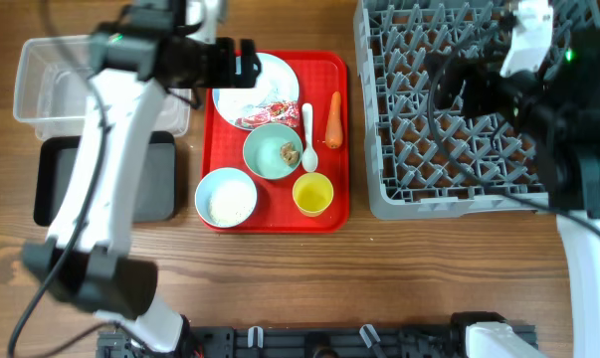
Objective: Sort waste into correct bins and load items into the dishwasher rack
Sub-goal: 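Reach the left gripper to the white plate and grasp the tissue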
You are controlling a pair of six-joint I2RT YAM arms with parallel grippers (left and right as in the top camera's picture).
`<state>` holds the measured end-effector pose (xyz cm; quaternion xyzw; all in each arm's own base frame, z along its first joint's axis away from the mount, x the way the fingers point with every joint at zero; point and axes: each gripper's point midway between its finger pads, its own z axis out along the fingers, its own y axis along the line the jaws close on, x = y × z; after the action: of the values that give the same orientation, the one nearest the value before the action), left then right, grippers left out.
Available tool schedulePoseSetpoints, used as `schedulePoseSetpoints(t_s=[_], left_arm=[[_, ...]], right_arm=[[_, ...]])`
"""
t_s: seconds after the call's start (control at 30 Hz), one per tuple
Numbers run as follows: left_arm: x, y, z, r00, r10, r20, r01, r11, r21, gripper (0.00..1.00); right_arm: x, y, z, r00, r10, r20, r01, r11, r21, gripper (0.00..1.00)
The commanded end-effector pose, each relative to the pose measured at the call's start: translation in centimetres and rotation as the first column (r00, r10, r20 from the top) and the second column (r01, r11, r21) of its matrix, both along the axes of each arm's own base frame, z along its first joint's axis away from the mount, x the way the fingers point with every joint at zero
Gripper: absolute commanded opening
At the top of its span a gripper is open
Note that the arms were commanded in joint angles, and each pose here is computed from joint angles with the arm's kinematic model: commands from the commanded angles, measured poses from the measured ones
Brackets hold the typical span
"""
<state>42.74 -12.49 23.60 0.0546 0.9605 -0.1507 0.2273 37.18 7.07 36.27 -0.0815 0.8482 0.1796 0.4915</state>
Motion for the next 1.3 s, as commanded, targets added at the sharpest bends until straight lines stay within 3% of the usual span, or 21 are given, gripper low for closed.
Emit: schedulePoseSetpoints(t_s=[0.0,0.13,0.2,0.43,0.7,0.87,1.03,1.07,1.13,1.2,1.27], left_arm=[[2.3,-0.2,-4.1,0.999,-0.024,-0.041,0.027,0.997,0.069,1.0],[4.0,-0.9,-7.5,0.996,-0.033,-0.078,0.037,0.998,0.052,1.0],[5.1,-1.2,-9.2,0.992,-0.111,-0.057,0.115,0.99,0.082,1.0],[5.1,-1.8,-15.4,0.938,-0.322,-0.132,0.34,0.927,0.158,0.98],[6.0,-3.0,-20.7,0.927,-0.337,-0.167,0.362,0.92,0.153,0.98],[5.8,-3.0,-23.8,0.918,-0.336,-0.21,0.369,0.918,0.147,0.88],[5.9,-3.1,-25.6,0.915,-0.335,-0.224,0.372,0.917,0.145,0.53],[6.0,-3.1,-25.6,0.915,-0.335,-0.223,0.372,0.917,0.145,0.36],[6.0,-3.1,-25.6,0.916,-0.335,-0.221,0.371,0.917,0.146,0.15],[6.0,-3.1,-25.6,0.916,-0.335,-0.221,0.37,0.917,0.146,0.04],[6.0,-3.1,-25.5,0.918,-0.332,-0.219,0.367,0.919,0.145,0.04]], right_arm=[[0.6,0.9,-1.6,0.996,0.028,-0.09,-0.024,0.998,0.05,1.0],[0.0,1.0,-5.9,0.953,0.001,-0.301,0.031,0.994,0.102,1.0],[-0.3,1.0,-7.4,0.929,-0.008,-0.371,0.052,0.993,0.109,1.0],[-0.3,1.0,-7.6,0.925,-0.008,-0.38,0.053,0.993,0.108,1.0],[-0.2,1.0,-7.5,0.927,-0.008,-0.375,0.052,0.993,0.108,1.0],[-0.2,1.0,-7.5,0.927,-0.008,-0.374,0.052,0.993,0.108,1.0],[-0.2,1.0,-7.5,0.928,-0.008,-0.374,0.053,0.993,0.109,1.0],[-0.2,1.0,-7.5,0.927,-0.009,-0.374,0.053,0.993,0.109,1.0],[-0.2,1.0,-7.5,0.927,-0.009,-0.375,0.054,0.992,0.11,1.0],[-0.2,1.0,-7.5,0.927,-0.009,-0.375,0.055,0.992,0.11,1.0],[-0.2,1.0,-7.5,0.927,-0.009,-0.375,0.054,0.992,0.11,1.0]])
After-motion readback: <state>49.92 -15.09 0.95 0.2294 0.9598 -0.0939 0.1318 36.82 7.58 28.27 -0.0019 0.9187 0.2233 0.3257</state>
